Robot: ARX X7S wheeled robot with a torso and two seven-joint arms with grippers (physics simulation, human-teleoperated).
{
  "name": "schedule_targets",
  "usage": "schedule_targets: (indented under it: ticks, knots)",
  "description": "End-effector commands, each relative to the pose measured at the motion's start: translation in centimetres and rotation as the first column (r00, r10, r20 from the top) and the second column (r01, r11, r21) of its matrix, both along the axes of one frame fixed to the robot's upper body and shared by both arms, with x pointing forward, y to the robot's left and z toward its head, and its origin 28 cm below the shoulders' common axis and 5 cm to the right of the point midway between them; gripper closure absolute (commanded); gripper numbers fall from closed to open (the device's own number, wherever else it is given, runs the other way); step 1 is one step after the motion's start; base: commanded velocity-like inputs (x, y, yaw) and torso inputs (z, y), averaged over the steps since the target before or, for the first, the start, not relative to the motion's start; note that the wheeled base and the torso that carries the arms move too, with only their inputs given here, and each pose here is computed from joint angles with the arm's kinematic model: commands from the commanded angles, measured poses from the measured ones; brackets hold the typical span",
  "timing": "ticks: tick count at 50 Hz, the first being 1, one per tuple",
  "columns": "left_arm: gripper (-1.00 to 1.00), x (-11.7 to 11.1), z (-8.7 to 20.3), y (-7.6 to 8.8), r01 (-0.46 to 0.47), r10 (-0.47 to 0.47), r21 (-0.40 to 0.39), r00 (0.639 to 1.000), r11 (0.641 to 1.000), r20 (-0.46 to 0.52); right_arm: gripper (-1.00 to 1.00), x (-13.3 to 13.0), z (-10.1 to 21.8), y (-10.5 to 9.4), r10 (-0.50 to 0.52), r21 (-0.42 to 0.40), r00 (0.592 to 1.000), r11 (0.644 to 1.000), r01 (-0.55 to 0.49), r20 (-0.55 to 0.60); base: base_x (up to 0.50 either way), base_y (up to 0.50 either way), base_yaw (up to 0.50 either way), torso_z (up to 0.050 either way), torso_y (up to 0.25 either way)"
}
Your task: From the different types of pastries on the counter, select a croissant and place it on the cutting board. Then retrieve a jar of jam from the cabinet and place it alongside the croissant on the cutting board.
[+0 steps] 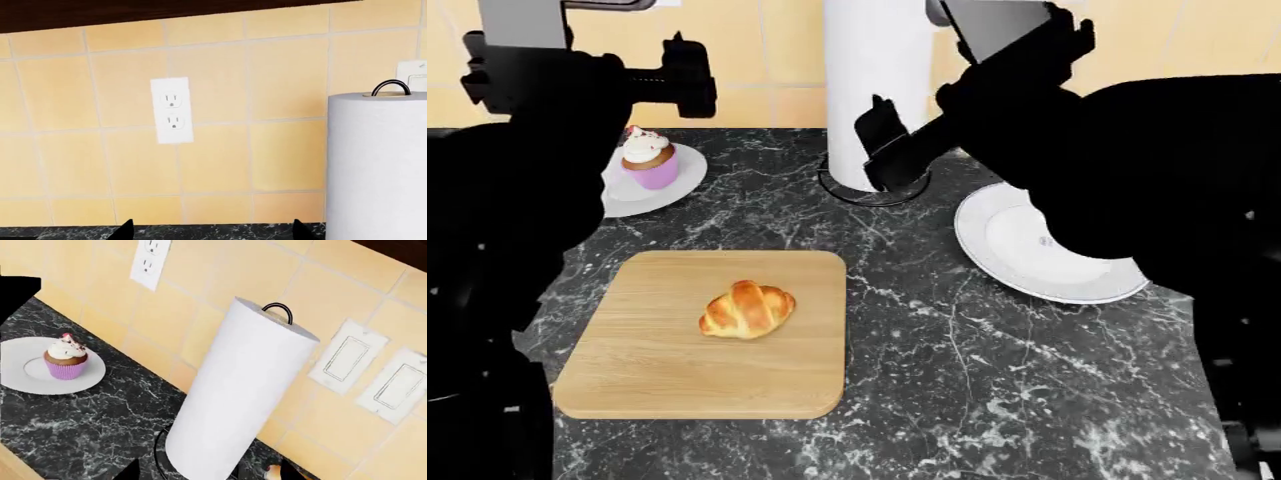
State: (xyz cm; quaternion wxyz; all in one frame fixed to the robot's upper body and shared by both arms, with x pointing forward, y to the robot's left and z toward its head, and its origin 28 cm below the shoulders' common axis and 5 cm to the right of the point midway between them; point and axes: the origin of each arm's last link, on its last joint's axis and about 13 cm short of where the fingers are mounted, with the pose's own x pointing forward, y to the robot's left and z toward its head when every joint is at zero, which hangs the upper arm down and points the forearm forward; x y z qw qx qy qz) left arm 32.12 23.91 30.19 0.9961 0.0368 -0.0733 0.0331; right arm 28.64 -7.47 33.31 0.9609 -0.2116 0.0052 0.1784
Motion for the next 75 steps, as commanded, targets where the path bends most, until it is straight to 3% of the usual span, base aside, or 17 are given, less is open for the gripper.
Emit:
schedule_targets:
  ticks: [1, 13, 27, 38, 45, 56, 61, 66, 75]
  knots:
    - [-1.00, -1.0, 0.1, -0.1, 0.032, -0.029, -0.044, 0.997, 0.998, 0.065, -1.00, -3.2, 0.4, -3.2, -0.238, 0.064, 0.946, 0.971, 0.229, 0.220, 0.00, 0.00, 0.00, 0.000, 0.000]
    - [-1.00, -2.1, 0.7, 0.5, 0.161, -0.136, -0.176, 0.980, 0.971, 0.148, -1.00, -6.4, 1.2, -4.3, -0.297, 0.129, 0.900, 0.954, 0.269, 0.320, 0.00, 0.00, 0.00, 0.000, 0.000]
    - [-1.00, -2.6, 1.6, 1.2, 0.192, -0.155, -0.225, 0.973, 0.955, 0.173, -1.00, -8.7, 3.4, -4.5, -0.334, 0.196, 0.827, 0.942, 0.273, 0.453, 0.00, 0.00, 0.00, 0.000, 0.000]
    - [-1.00, -5.7, 5.4, 0.5, 0.222, -0.163, -0.196, 0.946, 0.955, 0.280, -1.00, -11.1, 5.5, -6.3, -0.405, 0.327, 0.736, 0.909, 0.258, 0.543, 0.00, 0.00, 0.00, 0.000, 0.000]
    - [-1.00, -6.4, 6.8, -0.2, 0.215, -0.158, -0.160, 0.938, 0.963, 0.308, -1.00, -10.5, 6.2, -6.6, -0.376, 0.394, 0.750, 0.904, 0.167, 0.544, 0.00, 0.00, 0.00, 0.000, 0.000]
    - [-1.00, -6.1, 6.5, -0.4, 0.193, -0.142, -0.150, 0.944, 0.970, 0.298, -1.00, -8.1, 8.7, -6.0, -0.312, 0.488, 0.786, 0.873, 0.015, 0.533, 0.00, 0.00, 0.00, 0.000, 0.000]
    - [-1.00, -5.4, 5.0, 0.0, 0.159, -0.120, -0.166, 0.967, 0.973, 0.225, -1.00, -6.1, 9.2, -5.0, -0.284, 0.485, 0.807, 0.875, -0.003, 0.517, 0.00, 0.00, 0.00, 0.000, 0.000]
    - [-1.00, -5.4, 1.2, 0.6, 0.169, -0.152, -0.207, 0.984, 0.964, 0.093, -1.00, -4.4, 9.9, -4.3, -0.272, 0.483, 0.818, 0.876, -0.008, 0.507, 0.00, 0.00, 0.00, 0.000, 0.000]
    - [-1.00, -7.4, -5.7, 0.2, 0.262, -0.281, -0.227, 0.958, 0.938, -0.054, -1.00, -2.7, 11.2, -3.5, -0.271, 0.479, 0.819, 0.878, -0.005, 0.506, 0.00, 0.00, 0.00, 0.000, 0.000]
